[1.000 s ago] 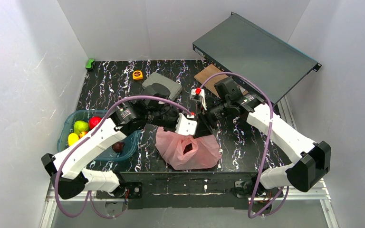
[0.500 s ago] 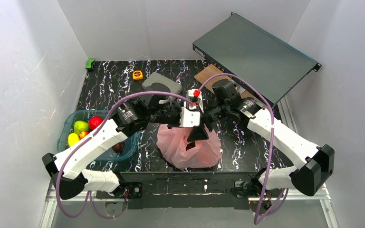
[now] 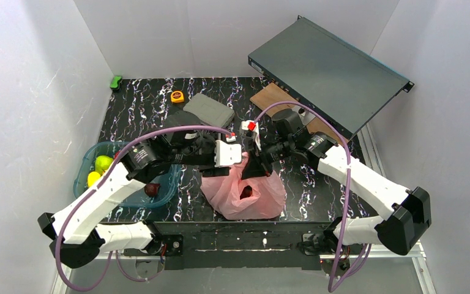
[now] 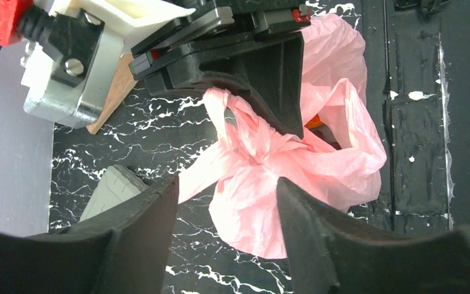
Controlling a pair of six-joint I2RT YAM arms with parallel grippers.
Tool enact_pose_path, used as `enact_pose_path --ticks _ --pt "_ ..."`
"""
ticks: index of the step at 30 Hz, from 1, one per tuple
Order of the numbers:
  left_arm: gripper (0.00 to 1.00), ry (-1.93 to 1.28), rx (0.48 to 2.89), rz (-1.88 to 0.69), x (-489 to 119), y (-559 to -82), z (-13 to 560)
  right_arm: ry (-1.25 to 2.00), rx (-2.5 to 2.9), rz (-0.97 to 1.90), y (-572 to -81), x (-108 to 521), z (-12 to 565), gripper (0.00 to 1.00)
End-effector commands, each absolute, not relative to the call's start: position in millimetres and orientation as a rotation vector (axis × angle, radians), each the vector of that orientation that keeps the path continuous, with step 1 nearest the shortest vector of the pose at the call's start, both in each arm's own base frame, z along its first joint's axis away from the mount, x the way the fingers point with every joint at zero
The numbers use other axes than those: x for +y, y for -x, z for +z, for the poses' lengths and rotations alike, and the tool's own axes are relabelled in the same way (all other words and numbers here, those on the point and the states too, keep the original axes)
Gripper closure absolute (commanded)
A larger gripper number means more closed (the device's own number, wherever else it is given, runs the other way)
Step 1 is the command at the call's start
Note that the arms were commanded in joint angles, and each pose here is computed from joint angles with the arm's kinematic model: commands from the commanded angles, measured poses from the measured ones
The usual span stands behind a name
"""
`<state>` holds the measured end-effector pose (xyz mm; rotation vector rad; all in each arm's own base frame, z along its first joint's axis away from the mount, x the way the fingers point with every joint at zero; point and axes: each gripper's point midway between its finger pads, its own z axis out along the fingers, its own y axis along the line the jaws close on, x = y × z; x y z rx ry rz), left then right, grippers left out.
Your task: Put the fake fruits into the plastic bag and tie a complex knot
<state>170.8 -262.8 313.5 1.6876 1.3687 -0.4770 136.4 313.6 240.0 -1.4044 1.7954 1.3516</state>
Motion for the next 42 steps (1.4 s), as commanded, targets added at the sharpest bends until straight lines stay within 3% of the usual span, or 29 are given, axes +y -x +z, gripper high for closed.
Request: enact_pose_path --ticks 1,7,14,17,18,19,21,26,30,33,37,38,40,42 --pt "0.5 -1.675 1.425 -0.559 -259.0 -157.7 314.6 1.421 1.726 1.341 -133.8 312.1 253.9 0.99" --pt "0.73 -1.667 1.448 -0.724 -277.9 -146.1 318.8 1.414 1.713 1.344 -134.7 313.7 260.1 0.96" --pt "0.71 -1.702 1.471 -0.856 -285.1 -130.4 311.1 1.415 1.706 1.347 -133.9 313.5 263.1 0.96" --pt "0.87 -1.691 1.497 -0.849 -286.7 -133.9 306.0 1.419 1.701 1.352 -131.9 312.1 263.6 0.94" --pt "0.94 -1.68 1.511 -0.843 -287.7 -136.4 304.9 1.423 1.695 1.358 -130.2 311.8 264.6 0.91" --pt "1.0 -1.613 1.53 -0.8 -291.5 -149.7 304.5 1.442 1.664 1.391 -123.7 311.1 269.7 0.7" --pt "1.0 -1.582 1.517 -0.786 -294.4 -155.4 307.1 1.458 1.647 1.402 -119.2 311.7 270.9 0.63" --pt "1.0 -1.561 1.507 -0.821 -305.0 -159.1 312.2 1.483 1.631 1.405 -116.3 315.4 268.6 0.56" --pt "1.0 -1.557 1.508 -0.836 -309.6 -160.7 312.9 1.48 1.625 1.4 -119.4 318.9 269.5 0.56" --pt "1.0 -1.555 1.5 -0.857 -311.2 -158.4 318.3 1.468 1.626 1.394 -122.3 320.9 268.3 0.6" --pt "1.0 -1.568 1.517 -0.87 -305.6 -151.5 319.3 1.456 1.63 1.376 -125.3 321.5 266.8 0.78" --pt "0.98 -1.564 1.527 -0.862 -302.5 -151.4 320.1 1.454 1.632 1.37 -125.9 321.2 266.3 0.82" --pt "0.85 -1.558 1.546 -0.841 -293.0 -153.1 322.9 1.453 1.639 1.356 -126.9 319.6 264.3 0.9" --pt "0.63 -1.562 1.566 -0.866 -278.2 -151.1 326.5 1.461 1.641 1.34 -126.8 317.4 261.7 0.93"
